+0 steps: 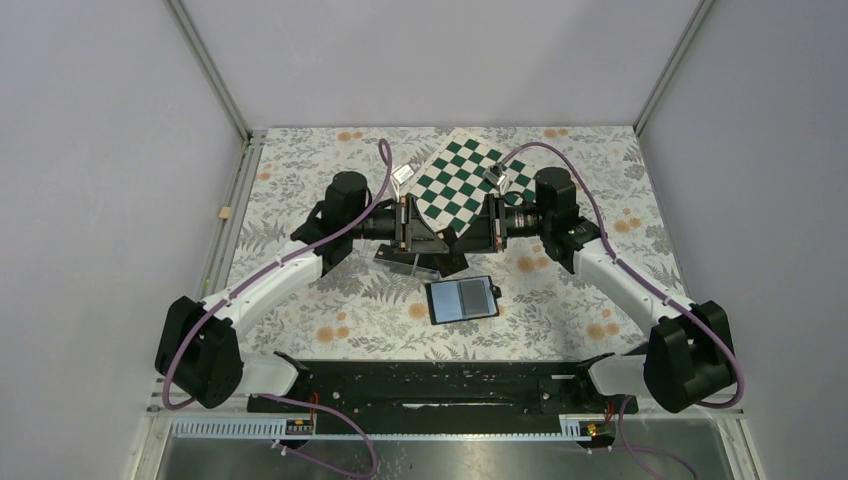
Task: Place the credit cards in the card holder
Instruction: Insert the credit card into the card holder.
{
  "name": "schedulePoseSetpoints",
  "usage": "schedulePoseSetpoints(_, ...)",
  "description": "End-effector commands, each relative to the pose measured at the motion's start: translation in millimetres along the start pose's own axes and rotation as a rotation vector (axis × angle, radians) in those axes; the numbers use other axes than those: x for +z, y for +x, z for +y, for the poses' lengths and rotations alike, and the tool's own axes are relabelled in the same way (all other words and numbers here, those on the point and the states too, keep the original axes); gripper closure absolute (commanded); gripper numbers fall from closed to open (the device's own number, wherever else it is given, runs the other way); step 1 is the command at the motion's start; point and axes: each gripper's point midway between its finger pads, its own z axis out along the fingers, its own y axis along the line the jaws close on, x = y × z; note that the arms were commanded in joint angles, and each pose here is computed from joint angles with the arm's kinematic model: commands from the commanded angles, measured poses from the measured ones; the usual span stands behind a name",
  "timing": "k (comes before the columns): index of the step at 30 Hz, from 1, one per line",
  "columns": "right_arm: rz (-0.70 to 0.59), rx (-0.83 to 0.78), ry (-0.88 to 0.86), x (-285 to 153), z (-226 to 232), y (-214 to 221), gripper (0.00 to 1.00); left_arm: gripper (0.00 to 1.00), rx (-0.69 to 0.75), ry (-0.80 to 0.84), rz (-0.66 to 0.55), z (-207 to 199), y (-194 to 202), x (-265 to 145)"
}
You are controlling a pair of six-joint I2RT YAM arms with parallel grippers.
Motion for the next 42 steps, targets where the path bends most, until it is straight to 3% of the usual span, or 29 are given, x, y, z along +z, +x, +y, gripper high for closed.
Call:
schedulePoseSetpoints(1, 0.0, -0.054, -0.037, 3.5, 11.9, -2.1, 1.0, 0.68, 0.07, -0.004, -0.051, -6.9, -4.5, -2.8)
schedulePoseSetpoints(5, -0.01, -0.052, -0.027, 3.3, 9.4, -2.0, 1.0, 0.57, 0.068, -0.04, -0.067, -0.5, -3.3, -4.5)
schedulePoseSetpoints(12, -0.065, -0.008, 0.106, -1.0, -24.1, 2.2, 1.0, 0.56, 0.003, -0.122, -0.061, 27.9, 13.3, -6.9)
schedulePoseSetpoints(17, -0.195, 0.119, 0.203, -19.0, -71.1, 0.4, 1.0, 0.52, -0.128, -0.253, -0.01, 76.5, 49.1, -10.1)
schedulePoseSetpoints(25, -0.17, 0.196, 0.351, -26.9, -133.6, 26.2, 1.0, 0.73, -0.304, -0.457, 0.086, 160.4, 101.4, -6.2)
schedulePoseSetpoints(33, -0.124, 0.199, 0.478, -29.9, -175.9, 35.6, 1.0, 0.79, -0.315, -0.552, 0.193, 203.0, 121.8, 19.5)
schedulePoseSetpoints(42, -0.117, 0.205, 0.571, -32.9, -205.9, 36.0, 1.0, 0.86, -0.32, -0.576, 0.233, 218.9, 122.9, 38.2)
